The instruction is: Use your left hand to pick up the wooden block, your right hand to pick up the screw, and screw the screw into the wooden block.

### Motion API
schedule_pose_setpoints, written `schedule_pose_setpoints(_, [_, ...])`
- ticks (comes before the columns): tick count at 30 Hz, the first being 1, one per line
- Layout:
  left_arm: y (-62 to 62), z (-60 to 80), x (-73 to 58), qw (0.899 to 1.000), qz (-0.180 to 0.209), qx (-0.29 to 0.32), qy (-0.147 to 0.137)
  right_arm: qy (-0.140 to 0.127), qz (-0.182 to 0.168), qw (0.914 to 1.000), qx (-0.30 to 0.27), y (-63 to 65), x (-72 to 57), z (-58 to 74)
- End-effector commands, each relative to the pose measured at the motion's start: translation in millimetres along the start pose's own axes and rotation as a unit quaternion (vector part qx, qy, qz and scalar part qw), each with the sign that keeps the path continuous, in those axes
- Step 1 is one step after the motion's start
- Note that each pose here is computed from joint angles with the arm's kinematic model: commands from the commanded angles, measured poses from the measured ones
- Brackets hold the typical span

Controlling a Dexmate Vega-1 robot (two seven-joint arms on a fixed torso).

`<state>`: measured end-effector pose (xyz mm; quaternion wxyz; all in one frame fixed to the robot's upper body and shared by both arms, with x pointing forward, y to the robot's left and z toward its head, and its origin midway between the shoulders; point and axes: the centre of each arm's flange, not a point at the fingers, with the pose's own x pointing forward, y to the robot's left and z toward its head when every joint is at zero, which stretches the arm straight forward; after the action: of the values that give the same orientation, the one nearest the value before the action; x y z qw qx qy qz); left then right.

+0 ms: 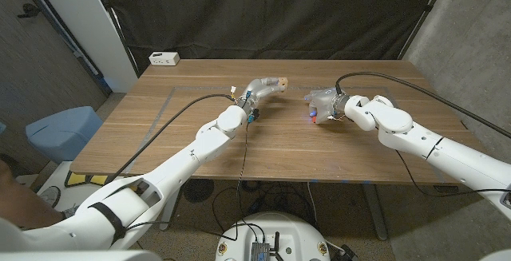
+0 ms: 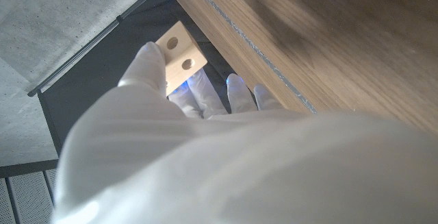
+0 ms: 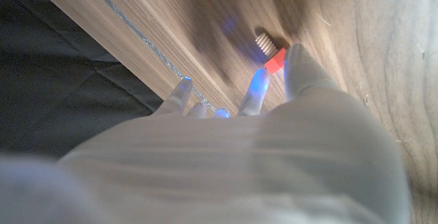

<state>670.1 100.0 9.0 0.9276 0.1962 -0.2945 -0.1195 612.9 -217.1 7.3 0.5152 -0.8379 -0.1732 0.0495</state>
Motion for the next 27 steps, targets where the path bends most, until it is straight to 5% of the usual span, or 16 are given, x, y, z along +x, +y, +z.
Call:
schedule_pose_setpoints(1, [-1.4, -0.1, 1.6, 1.000, -0.002, 0.000, 0.002, -0.005, -0.006, 1.0000, 0.001, 3.1, 1.3, 0.9])
schedule_pose_setpoints(27, [-3.9, 1.5, 1.3, 1.000, -0.002, -0.001, 0.002, -0.009, -0.020, 0.9997, 0.006, 8.6, 3.7, -2.1])
